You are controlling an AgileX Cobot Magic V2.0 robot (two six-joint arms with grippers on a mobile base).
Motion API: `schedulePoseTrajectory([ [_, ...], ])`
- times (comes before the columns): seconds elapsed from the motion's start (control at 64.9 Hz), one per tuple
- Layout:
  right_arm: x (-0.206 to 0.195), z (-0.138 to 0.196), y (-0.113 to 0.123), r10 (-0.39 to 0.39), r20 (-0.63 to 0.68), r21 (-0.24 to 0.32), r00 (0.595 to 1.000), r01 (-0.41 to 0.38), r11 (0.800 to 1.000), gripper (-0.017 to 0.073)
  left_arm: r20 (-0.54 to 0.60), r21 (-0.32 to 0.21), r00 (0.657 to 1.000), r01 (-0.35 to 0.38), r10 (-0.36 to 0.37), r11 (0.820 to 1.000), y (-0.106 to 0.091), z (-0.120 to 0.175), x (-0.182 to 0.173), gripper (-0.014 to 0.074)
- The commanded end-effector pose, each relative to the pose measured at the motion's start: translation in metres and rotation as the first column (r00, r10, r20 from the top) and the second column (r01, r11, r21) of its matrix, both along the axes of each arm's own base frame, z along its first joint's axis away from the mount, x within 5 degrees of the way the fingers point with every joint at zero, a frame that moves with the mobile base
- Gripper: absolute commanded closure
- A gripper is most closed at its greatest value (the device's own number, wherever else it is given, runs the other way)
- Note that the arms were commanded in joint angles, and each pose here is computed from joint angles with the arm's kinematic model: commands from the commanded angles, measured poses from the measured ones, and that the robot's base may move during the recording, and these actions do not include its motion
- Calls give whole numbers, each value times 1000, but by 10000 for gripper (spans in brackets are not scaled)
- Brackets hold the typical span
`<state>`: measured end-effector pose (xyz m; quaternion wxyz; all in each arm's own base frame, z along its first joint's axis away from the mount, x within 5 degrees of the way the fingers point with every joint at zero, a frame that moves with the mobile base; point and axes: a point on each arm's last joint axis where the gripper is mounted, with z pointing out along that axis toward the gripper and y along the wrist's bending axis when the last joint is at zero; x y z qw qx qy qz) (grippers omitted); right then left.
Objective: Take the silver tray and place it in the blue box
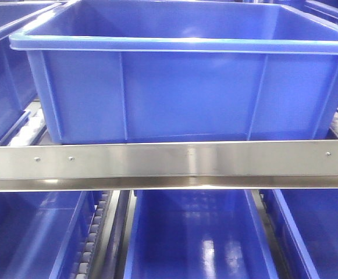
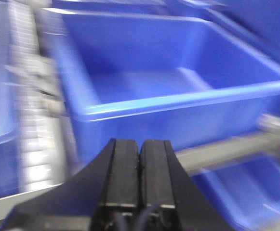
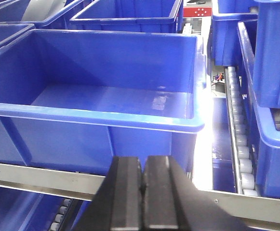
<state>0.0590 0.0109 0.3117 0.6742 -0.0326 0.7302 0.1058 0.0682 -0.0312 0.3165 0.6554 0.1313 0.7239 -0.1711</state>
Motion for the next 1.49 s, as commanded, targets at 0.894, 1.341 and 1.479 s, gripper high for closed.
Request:
schedulePoseTrajectory([
  [0.894,0,15,0,5,100,2,995,-5,1000,510,152,-156,905,-374,397,914,29,-107,-14,690],
  [1.341,0,14,0,1,110,1,994,-1,1000,510,152,-156,905,-374,397,914,29,-107,-14,690],
  [1.479,3,1,-3,-66,137,-44,988,73,996,510,152,-156,905,-374,397,914,29,-107,-14,690],
])
